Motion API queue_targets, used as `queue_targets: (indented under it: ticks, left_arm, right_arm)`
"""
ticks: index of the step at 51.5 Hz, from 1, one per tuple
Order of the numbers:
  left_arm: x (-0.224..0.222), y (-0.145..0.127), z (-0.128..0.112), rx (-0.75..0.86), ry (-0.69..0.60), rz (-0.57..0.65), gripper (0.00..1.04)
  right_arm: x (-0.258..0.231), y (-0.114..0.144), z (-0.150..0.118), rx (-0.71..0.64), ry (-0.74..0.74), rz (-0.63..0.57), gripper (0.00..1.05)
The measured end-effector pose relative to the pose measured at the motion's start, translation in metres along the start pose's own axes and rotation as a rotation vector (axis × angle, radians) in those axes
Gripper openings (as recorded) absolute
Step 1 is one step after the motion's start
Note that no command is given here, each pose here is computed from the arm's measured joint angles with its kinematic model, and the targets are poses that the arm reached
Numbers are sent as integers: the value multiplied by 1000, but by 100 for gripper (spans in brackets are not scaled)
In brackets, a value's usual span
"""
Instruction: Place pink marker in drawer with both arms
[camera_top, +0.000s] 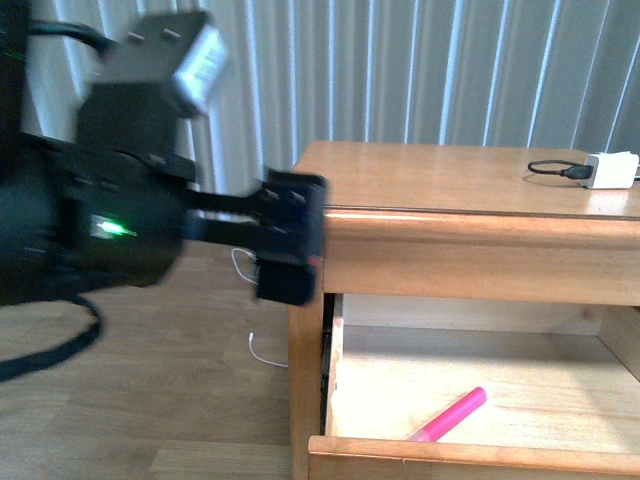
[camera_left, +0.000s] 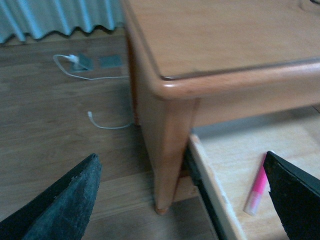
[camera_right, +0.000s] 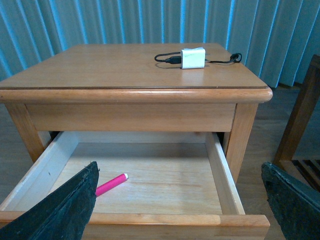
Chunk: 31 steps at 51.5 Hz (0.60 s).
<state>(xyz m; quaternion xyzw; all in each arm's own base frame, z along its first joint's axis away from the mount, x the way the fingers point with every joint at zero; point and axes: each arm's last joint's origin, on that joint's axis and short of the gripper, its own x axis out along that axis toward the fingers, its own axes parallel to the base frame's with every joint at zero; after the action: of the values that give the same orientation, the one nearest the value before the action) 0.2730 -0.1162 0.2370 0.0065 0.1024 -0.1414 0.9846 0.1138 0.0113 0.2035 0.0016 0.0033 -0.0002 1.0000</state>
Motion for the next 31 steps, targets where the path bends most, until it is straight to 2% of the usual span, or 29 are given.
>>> queue_targets:
  ticks: [9,19,25,31]
  left_arm:
    - [-56,36,-2,-77,-56,166,99]
    - [-125,59,-30,-166,-71,337,99]
    - [-146,64,-47,-219,-92,394,99]
    - [-149,64,-46,-232,-111,395,99]
  right_arm:
    - [0,0,0,0,0,0,96]
    - [0,0,0,0,0,0,96]
    - [0,0,0,0,0,0,96]
    - [0,0,0,0,0,1,96]
